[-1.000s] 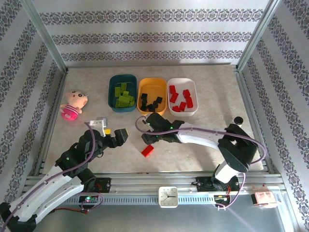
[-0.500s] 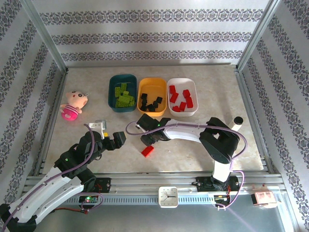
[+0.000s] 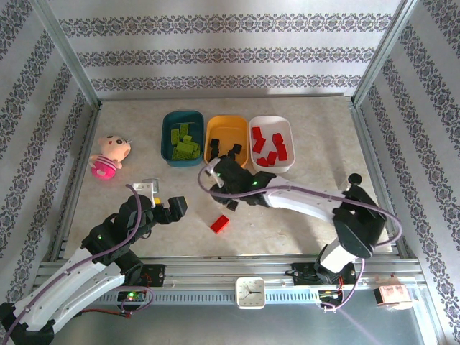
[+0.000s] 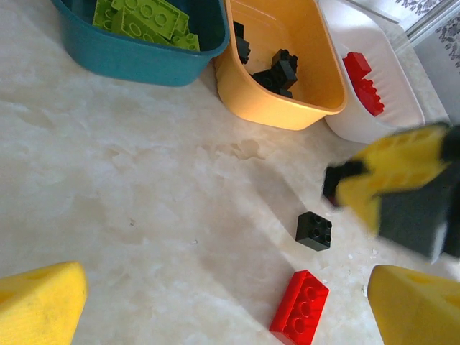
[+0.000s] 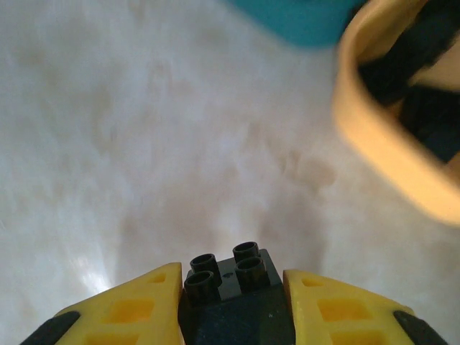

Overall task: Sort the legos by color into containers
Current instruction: Pick up the lego from the center of the table, then place the lego in the container, then pick up the lego from the center of the table.

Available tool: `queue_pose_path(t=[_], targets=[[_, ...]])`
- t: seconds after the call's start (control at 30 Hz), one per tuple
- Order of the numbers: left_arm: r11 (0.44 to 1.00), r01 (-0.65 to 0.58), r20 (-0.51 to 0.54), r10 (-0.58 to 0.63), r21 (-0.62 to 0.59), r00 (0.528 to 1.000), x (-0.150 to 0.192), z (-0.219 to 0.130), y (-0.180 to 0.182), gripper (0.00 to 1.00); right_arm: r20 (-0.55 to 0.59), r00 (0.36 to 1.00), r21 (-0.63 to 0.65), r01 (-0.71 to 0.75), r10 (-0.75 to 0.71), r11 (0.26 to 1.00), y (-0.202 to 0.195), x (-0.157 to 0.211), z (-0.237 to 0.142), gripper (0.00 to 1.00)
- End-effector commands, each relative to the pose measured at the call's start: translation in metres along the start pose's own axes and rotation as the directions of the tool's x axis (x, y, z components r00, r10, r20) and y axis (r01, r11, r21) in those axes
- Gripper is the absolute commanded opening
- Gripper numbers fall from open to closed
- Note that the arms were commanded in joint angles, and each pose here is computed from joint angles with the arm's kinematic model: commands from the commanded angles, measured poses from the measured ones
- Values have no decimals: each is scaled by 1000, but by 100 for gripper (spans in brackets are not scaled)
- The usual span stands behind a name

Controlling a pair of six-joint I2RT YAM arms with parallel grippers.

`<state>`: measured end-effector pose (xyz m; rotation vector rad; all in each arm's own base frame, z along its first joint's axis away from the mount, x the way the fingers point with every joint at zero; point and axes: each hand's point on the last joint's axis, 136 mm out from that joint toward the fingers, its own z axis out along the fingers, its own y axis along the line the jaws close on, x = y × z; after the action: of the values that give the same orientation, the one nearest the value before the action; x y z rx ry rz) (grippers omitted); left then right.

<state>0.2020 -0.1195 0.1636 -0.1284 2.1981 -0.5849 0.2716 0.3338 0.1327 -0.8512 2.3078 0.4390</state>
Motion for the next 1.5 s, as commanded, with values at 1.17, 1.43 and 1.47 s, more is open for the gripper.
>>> queue_pose_path(t=[1.17, 1.43, 1.47], targets=[[930, -325, -348, 366, 172, 863, 60, 116, -106, 88, 261, 844, 127, -512, 469, 850, -149, -28, -13, 66], [868, -476, -426, 487, 139, 763, 90, 156, -115, 79, 348, 764, 108, -608, 543, 787, -147, 47, -65, 67], [863, -489, -433, 493, 131, 754, 93, 162, -114, 78, 359, 759, 97, -609, 543, 787, -145, 51, -72, 67]])
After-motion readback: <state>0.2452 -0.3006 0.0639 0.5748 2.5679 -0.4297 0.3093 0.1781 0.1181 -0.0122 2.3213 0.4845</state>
